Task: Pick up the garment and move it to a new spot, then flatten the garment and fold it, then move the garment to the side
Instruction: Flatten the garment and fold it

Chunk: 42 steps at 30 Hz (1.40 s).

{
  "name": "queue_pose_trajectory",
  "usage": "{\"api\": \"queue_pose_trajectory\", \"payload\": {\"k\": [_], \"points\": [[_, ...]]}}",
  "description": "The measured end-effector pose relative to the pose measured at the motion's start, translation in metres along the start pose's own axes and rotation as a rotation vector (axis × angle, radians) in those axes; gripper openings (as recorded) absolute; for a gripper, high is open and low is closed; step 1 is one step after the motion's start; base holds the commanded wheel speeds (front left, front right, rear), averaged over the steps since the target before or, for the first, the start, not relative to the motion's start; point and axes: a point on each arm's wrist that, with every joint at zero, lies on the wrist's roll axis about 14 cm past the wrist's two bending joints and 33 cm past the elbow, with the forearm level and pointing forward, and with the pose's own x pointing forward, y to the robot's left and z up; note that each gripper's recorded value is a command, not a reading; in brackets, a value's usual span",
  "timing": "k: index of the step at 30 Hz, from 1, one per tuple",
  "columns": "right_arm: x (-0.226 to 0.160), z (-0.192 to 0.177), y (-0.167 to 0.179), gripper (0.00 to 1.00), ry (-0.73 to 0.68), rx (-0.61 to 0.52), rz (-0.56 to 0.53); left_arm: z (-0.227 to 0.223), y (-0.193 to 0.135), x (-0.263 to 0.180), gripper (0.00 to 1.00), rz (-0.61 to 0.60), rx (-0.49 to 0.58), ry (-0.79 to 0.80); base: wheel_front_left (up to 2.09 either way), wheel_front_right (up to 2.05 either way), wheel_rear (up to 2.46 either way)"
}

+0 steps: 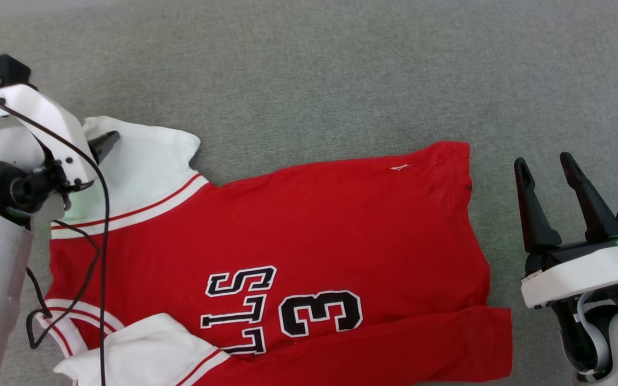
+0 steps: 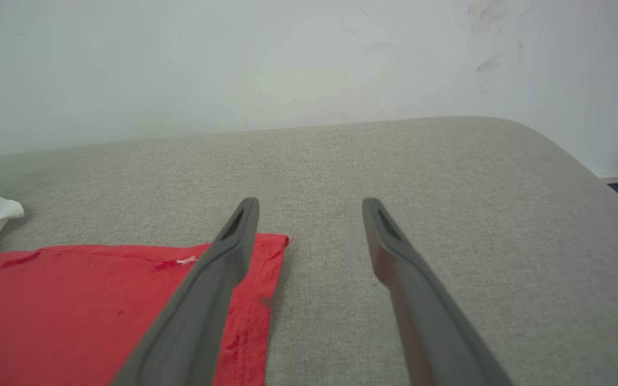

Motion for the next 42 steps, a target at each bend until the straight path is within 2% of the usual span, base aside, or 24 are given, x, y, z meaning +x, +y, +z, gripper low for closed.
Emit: {"api": "queue_pose_trajectory", "payload": {"k": [6,7,8,9,14,18,22,23,26,27,30,35,42], "points": [[-0.001,-0.015,-0.011,1.00,0.040,0.019,-0.034,-0.018,0.002,0.016,1.00,0.035,-0.016,0.188,0.00,0.00,0.00],[-0.001,-0.017,-0.012,1.00,0.046,0.024,-0.037,-0.020,0.002,0.018,0.57,0.035,-0.025,0.210,0.00,0.00,0.00],[0.000,-0.019,-0.012,1.00,0.051,0.029,-0.040,-0.022,0.001,0.019,0.36,0.035,-0.027,0.223,0.00,0.00,0.00],[0.000,-0.020,-0.013,1.00,0.058,0.030,-0.042,-0.024,0.000,0.020,0.00,0.035,-0.034,0.230,0.00,0.00,0.00],[-0.001,-0.029,-0.014,1.00,0.098,0.081,-0.045,-0.029,-0.006,0.023,0.00,0.010,-0.054,0.236,0.00,0.00,0.00],[-0.004,-0.042,-0.017,1.00,0.186,0.117,-0.040,-0.026,-0.011,0.017,0.00,-0.012,-0.051,0.190,0.00,0.00,0.00],[-0.007,-0.062,-0.019,1.00,0.336,0.148,-0.021,-0.020,-0.018,0.007,0.00,-0.035,-0.013,0.124,0.00,0.00,0.00],[-0.006,-0.073,-0.018,1.00,0.446,0.148,0.011,-0.014,-0.025,-0.003,0.00,-0.060,0.008,0.064,0.00,0.00,0.00],[0.003,-0.073,-0.011,1.00,0.513,0.135,0.056,0.001,-0.024,-0.018,0.00,-0.059,0.037,-0.027,0.00,0.00,0.00],[0.017,-0.068,0.004,1.00,0.541,0.114,0.116,0.013,-0.023,-0.032,0.00,-0.063,0.045,-0.108,0.00,0.00,0.00],[0.032,-0.062,0.017,1.00,0.567,0.083,0.167,0.023,-0.026,-0.044,0.00,-0.077,0.062,-0.167,0.00,0.00,0.00],[0.052,-0.070,0.025,1.00,0.670,0.041,0.205,0.029,-0.024,-0.052,0.00,-0.079,0.092,-0.209,0.00,0.00,0.00],[0.054,-0.113,0.035,1.00,0.924,-0.014,0.239,0.029,-0.021,-0.049,0.00,-0.077,0.112,-0.219,0.00,0.00,0.00]]}}
